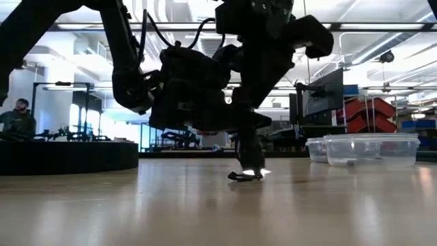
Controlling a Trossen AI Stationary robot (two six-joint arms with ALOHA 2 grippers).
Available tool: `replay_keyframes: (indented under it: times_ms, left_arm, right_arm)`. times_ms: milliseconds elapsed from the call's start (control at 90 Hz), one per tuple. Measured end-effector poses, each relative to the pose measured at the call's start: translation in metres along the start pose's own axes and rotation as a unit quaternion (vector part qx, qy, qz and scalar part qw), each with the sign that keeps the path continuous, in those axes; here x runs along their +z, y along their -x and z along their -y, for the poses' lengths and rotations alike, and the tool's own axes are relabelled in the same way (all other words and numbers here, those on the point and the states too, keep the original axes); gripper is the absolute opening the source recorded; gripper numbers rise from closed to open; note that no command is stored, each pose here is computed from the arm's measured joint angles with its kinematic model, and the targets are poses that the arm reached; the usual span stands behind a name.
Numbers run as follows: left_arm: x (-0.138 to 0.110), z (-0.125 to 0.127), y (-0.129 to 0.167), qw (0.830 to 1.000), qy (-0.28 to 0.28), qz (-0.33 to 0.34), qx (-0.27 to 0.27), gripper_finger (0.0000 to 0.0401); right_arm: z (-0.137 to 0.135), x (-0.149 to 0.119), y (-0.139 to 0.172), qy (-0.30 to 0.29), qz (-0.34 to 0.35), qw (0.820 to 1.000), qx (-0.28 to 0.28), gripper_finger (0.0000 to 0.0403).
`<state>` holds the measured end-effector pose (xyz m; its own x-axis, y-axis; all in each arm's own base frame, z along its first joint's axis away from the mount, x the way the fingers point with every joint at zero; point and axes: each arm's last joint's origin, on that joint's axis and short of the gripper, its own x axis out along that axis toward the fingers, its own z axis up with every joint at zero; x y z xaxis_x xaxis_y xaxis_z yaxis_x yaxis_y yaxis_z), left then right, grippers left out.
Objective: Insert battery
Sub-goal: Close the black battery compartment
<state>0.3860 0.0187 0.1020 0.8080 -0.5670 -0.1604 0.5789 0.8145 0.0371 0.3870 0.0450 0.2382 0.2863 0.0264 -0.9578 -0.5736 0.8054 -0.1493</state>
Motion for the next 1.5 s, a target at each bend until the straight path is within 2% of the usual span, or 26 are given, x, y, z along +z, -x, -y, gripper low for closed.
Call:
replay_keyframes:
  times_ms: [122,256,478,600,756,844,978,1133,1211,1311,1389,1500]
  left_arm:
    - [0.000,0.000,0.000,1.000,0.000,0.000,0.000,0.0105]
    - [0.000,0.000,0.000,1.000,0.002,-0.003,0.000,0.0099]
    - [-0.003,-0.001,0.000,1.000,0.010,-0.021,0.016,0.0144]
    - [-0.009,-0.002,0.001,0.997,0.009,-0.052,0.049,0.0161]
    - [-0.010,-0.002,0.001,0.997,0.012,-0.057,0.053,0.0167]
    - [-0.011,-0.002,0.001,0.997,0.015,-0.058,0.056,0.0165]
    - [-0.010,-0.001,0.000,0.996,0.035,-0.056,0.056,0.0156]
    - [-0.004,-0.001,-0.002,0.997,0.041,-0.027,0.063,0.0144]
    - [-0.001,0.000,-0.002,0.997,0.047,-0.015,0.065,0.0140]
    - [0.000,0.002,-0.005,0.994,0.050,-0.016,0.097,0.0135]
    - [0.000,0.004,-0.008,0.991,0.040,-0.021,0.125,0.0131]
    - [0.003,0.004,-0.009,0.990,0.037,-0.014,0.137,0.0123]
  right_arm:
    - [0.000,0.000,0.000,0.002,0.000,1.000,0.004,0.0063]
    - [-0.001,0.001,0.005,-0.017,0.007,1.000,0.002,0.0100]
    - [-0.002,0.001,0.012,-0.045,0.016,0.999,0.003,0.0162]
    - [-0.003,-0.003,0.012,-0.113,0.009,0.994,0.007,0.0180]
    - [-0.016,-0.018,0.014,-0.191,0.021,0.981,-0.014,0.0185]
    - [-0.026,-0.027,0.020,-0.237,0.046,0.969,-0.056,0.0185]
    - [-0.039,-0.045,0.027,-0.312,0.128,0.934,-0.122,0.0186]
    - [-0.056,-0.063,0.011,-0.372,0.229,0.890,-0.134,0.0186]
    - [-0.063,-0.069,-0.003,-0.380,0.271,0.875,-0.130,0.0186]
    - [-0.071,-0.076,-0.019,-0.380,0.307,0.860,-0.146,0.0186]
    - [-0.075,-0.079,-0.028,-0.374,0.328,0.851,-0.167,0.0186]
    - [-0.077,-0.084,-0.038,-0.370,0.346,0.841,-0.188,0.0186]
